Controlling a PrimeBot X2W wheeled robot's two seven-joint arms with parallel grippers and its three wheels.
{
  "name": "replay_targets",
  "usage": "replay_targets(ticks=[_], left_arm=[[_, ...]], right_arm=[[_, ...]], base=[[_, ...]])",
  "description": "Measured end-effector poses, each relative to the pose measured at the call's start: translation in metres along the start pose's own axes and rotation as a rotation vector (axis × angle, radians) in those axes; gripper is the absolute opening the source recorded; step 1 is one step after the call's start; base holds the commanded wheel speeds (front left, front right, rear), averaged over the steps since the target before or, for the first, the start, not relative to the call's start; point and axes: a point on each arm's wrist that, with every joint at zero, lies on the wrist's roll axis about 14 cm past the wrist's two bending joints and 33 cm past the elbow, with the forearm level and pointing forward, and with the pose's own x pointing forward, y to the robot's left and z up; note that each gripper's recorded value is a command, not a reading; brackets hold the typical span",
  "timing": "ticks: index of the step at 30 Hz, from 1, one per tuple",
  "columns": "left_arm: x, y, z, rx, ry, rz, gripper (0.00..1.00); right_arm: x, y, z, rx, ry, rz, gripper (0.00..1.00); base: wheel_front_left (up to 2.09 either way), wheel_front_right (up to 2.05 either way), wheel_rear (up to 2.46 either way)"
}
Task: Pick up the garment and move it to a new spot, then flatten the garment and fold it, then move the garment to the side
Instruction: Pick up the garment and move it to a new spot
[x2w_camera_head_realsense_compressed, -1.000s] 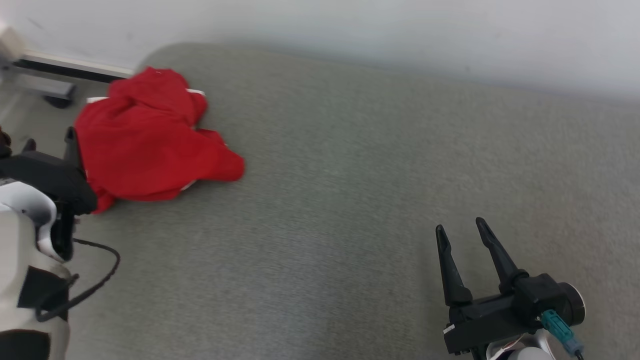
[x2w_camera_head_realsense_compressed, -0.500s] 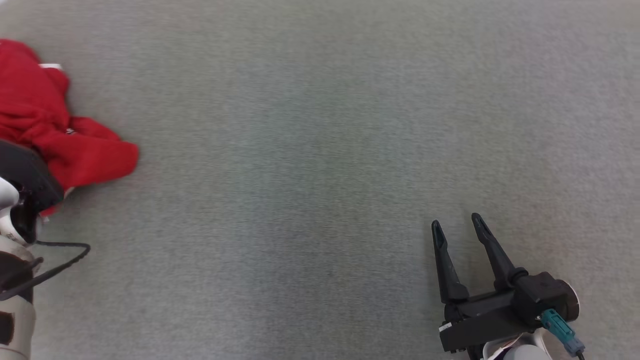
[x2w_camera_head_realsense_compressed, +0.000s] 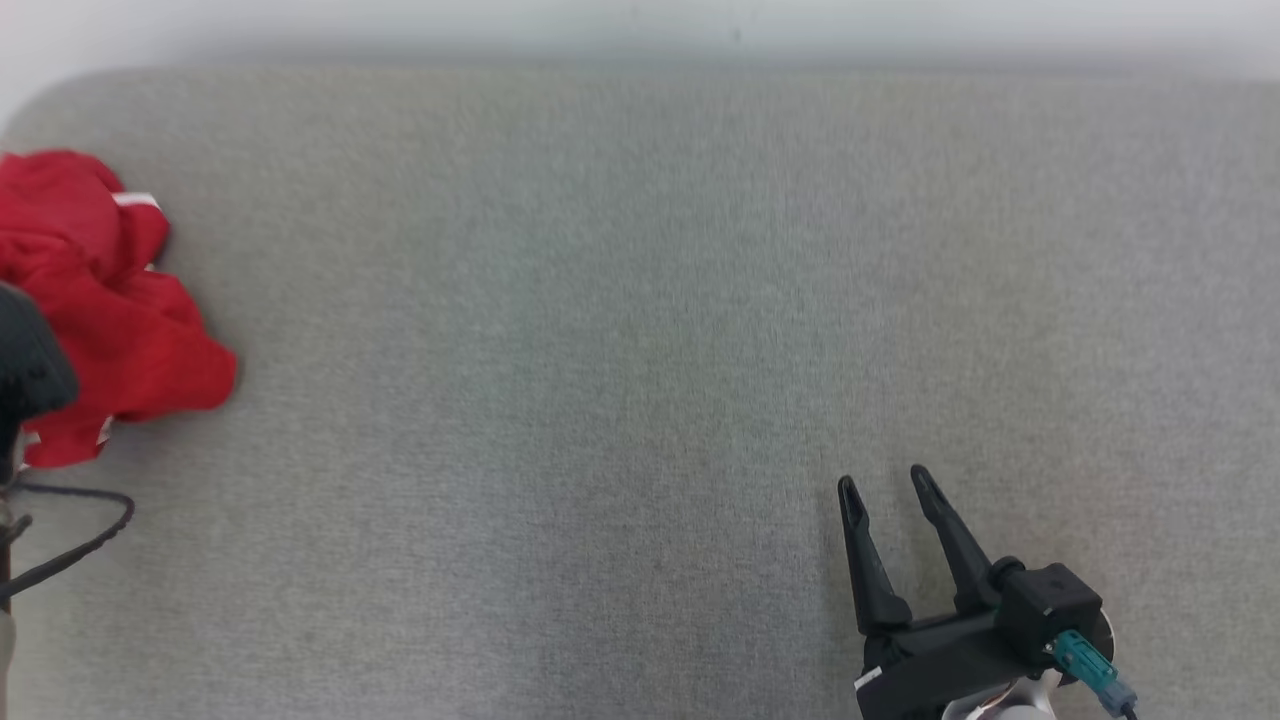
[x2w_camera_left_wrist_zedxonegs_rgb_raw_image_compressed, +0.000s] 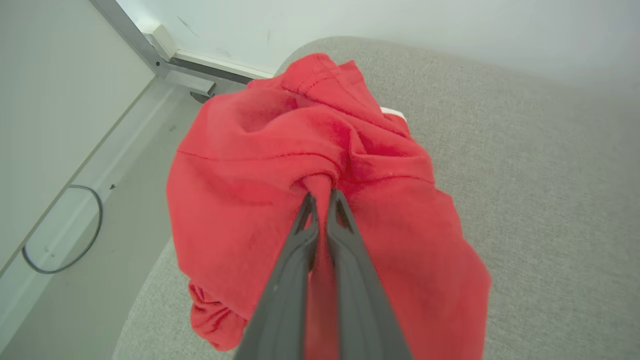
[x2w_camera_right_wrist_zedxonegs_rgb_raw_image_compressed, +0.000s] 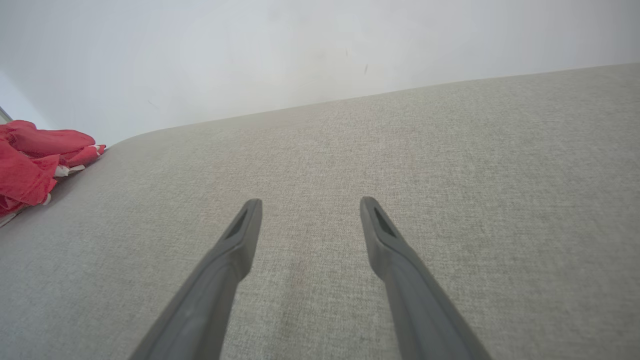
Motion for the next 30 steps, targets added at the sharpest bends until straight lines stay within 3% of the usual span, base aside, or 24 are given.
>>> replay_targets(ticks=[10, 16, 24, 30], left_arm=[[-0.095, -0.016, 0.115, 0.129, -0.353, -0.108, 0.0], [-0.177, -0.07, 0.172, 0.182, -0.623, -0.283, 0.0], [-0.255, -0.182, 0.172, 0.258, -0.847, -0.642, 0.0], [-0.256, -0.269, 0.115, 0.265, -0.772, -0.876, 0.0]], right_arm=[[-0.03, 0.008, 0.032, 0.022, -0.087, -0.004, 1.0], [-0.052, -0.001, 0.061, 0.007, -0.178, -0.045, 1.0], [-0.088, -0.032, 0.075, -0.03, -0.235, -0.158, 1.0], [-0.119, -0.063, 0.08, -0.039, -0.264, -0.277, 1.0]], base=[[0.0, 0.0, 0.0], [0.0, 0.0, 0.0], [0.0, 0.0, 0.0], [0.0, 0.0, 0.0]])
